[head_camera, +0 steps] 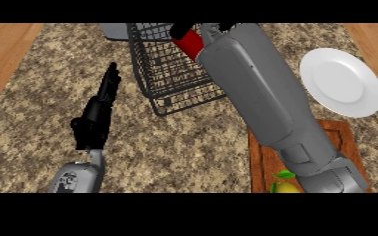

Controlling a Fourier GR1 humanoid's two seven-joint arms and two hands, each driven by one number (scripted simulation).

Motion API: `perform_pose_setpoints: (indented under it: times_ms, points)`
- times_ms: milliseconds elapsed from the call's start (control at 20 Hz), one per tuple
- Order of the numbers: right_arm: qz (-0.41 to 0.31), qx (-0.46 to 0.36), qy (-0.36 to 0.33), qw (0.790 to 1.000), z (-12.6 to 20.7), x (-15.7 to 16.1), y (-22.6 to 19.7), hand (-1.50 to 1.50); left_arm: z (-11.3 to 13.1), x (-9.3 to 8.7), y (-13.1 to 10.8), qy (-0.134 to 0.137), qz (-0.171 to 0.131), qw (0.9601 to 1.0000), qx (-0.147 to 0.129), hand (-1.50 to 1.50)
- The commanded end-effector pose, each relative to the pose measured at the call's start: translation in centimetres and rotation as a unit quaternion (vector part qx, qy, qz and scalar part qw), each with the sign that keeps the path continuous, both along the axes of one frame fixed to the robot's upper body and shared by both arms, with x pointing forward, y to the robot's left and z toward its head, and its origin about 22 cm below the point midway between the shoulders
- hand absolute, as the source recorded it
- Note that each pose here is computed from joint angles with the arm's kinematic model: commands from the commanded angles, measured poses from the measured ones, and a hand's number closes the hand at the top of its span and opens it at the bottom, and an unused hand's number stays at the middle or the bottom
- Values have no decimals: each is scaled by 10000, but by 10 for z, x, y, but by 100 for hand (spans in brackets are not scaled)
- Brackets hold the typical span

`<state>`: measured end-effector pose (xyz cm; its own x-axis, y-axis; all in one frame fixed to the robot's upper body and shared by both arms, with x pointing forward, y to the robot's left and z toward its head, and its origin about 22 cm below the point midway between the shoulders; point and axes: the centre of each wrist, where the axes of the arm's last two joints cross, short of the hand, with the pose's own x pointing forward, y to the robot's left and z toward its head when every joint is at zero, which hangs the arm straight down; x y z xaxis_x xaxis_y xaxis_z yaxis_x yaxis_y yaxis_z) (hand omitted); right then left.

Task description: Pick the can from the cutting board and place it in the tiered basket

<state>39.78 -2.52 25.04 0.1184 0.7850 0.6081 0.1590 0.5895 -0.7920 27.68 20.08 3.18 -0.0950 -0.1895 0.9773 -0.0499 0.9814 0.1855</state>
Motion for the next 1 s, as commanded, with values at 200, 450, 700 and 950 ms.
perform_pose_setpoints:
  times_ms: [200, 450, 700, 950]
  points:
    - [-1215, 1235, -543, 9834, 18, -3, -53, -150, -12, -9, 14, 42, 154, 9999, -66, 0]
    - [-1534, 1901, -595, 9679, 10, -22, -132, -150, -10, -20, 2, 62, 349, 9993, 80, 0]
    - [-1383, 2112, -672, 9653, -23, -77, -196, -150, -15, -17, 24, 35, 301, 9995, -1, 0]
    - [-1302, 2282, -767, 9618, -25, -138, -265, -150, -5, -14, 6, 11, 300, 9995, -9, 0]
